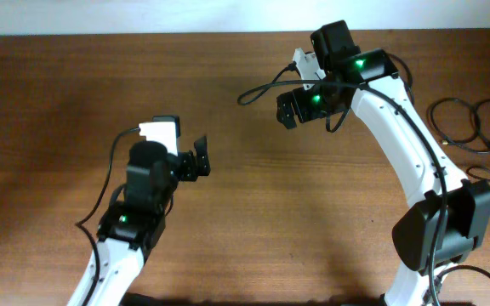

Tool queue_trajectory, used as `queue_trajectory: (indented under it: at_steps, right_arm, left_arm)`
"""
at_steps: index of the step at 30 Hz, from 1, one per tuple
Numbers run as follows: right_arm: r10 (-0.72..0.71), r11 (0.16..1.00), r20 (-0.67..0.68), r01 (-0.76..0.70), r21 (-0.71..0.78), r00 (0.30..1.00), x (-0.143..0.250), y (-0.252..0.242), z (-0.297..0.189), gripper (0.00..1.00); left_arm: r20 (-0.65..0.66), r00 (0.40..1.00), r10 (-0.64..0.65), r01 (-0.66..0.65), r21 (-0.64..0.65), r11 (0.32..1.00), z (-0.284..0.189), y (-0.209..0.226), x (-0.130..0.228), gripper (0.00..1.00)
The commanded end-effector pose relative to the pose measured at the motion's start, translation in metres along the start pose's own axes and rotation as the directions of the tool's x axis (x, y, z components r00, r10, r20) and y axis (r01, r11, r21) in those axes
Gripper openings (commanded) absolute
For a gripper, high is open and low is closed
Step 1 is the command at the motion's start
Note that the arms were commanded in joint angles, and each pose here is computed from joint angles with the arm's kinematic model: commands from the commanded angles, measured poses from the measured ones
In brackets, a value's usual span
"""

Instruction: Untangle cables

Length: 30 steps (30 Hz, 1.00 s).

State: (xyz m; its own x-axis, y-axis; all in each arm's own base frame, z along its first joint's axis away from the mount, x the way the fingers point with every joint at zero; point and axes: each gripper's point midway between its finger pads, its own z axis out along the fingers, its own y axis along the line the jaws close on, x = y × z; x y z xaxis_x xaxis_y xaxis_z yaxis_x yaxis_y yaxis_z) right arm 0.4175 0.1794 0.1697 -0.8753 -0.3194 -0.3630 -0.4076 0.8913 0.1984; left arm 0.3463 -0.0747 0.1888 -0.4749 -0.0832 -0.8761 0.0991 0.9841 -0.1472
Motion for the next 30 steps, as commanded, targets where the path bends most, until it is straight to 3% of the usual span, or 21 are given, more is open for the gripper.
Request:
queue_trajectory:
  at_steps: [1, 9, 19, 24, 30]
  right_arm:
    - [-0.009, 1.000, 0.021, 0.008, 0.013, 1.000, -0.004, 0.000, -0.008, 0.99]
    - [-0.009, 1.000, 0.021, 0.008, 0.013, 1.000, -0.004, 0.000, -0.008, 0.99]
    - [-0.009, 1.000, 0.021, 0.008, 0.013, 1.000, -0.004, 0.000, -0.008, 0.99]
    - [-0.008, 1.000, 0.021, 0.008, 0.013, 1.000, -0.004, 0.000, -0.008, 0.99]
    - [-0.009, 1.000, 0.021, 0.008, 0.013, 1.000, -0.004, 0.000, -0.008, 0.99]
  left_arm:
    - [0.121, 0.980, 0.156, -0.169, 0.102, 0.980, -0.019, -0.017, -0.006, 0.99]
    - [0.307, 0.908, 0.286, -0.314, 0.044, 0.948, -0.058, -0.008, -0.006, 0.99]
    - [0.569, 0.777, 0.268, -0.270, -0.083, 0.959, -0.088, 0.023, 0.017, 0.99]
    - [0.481, 0.836, 0.263, -0.246, -0.099, 0.964, -0.079, 0.035, 0.037, 0.99]
    - [0.185, 0.951, 0.247, -0.227, -0.124, 0.966, -0.054, 0.060, 0.107, 0.99]
